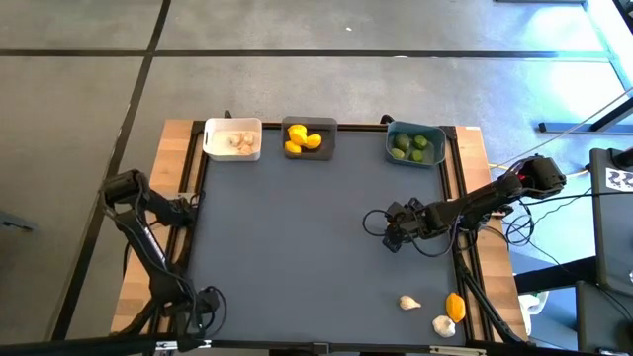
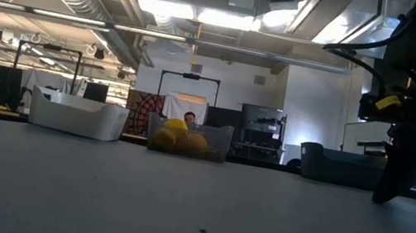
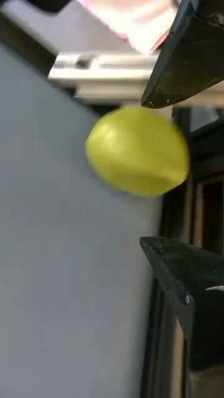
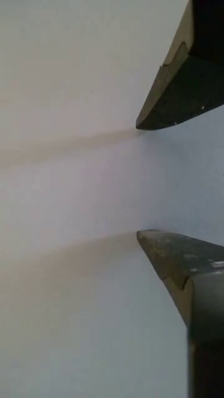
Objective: Sort produce into baskets
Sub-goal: Put the lime into the blue bin
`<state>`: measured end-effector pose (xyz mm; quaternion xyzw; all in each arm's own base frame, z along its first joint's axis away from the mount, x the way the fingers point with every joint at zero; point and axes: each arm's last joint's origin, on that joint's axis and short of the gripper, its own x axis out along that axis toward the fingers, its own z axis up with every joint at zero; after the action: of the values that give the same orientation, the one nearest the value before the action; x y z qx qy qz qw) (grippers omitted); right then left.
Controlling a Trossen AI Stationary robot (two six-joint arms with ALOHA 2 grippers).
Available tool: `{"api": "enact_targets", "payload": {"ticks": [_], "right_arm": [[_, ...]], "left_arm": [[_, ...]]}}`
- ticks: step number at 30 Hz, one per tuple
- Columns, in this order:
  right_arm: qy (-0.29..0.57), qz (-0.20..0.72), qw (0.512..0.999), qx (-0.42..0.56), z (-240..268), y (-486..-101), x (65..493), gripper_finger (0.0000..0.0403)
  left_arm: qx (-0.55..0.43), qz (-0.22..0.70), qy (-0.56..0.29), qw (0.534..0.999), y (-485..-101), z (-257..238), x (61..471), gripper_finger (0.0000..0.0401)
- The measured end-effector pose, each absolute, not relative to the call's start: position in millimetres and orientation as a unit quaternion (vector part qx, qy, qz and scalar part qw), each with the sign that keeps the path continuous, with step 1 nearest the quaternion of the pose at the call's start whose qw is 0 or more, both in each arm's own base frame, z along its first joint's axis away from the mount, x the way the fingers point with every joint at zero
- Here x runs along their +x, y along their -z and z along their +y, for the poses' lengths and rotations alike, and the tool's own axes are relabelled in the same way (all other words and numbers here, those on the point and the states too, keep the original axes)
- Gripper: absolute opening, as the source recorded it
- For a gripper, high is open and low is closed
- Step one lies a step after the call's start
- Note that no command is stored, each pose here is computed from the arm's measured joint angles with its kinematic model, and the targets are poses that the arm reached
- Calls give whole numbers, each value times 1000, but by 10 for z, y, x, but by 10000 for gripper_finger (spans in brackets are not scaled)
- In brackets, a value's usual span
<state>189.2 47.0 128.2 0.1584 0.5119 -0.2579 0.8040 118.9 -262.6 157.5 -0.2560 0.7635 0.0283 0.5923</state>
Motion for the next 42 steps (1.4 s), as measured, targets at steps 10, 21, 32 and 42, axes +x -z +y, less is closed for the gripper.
{"api": "enact_targets", "payload": {"ticks": [10,21,32,42], "right_arm": [[260,510,805,156,468,-1283,1892,277],[252,515,805,152,471,-1282,1892,277],[157,542,800,203,559,-1557,1978,277],[80,481,850,200,645,-1955,2219,277]], "left_arm": [[-228,770,-29,596,-1445,-2645,1202,276],[-252,759,-22,600,-1472,-2608,1336,129],[-266,661,-1,701,-1867,-2188,1730,135],[-195,494,-10,847,-2240,-1601,2160,146]]}}
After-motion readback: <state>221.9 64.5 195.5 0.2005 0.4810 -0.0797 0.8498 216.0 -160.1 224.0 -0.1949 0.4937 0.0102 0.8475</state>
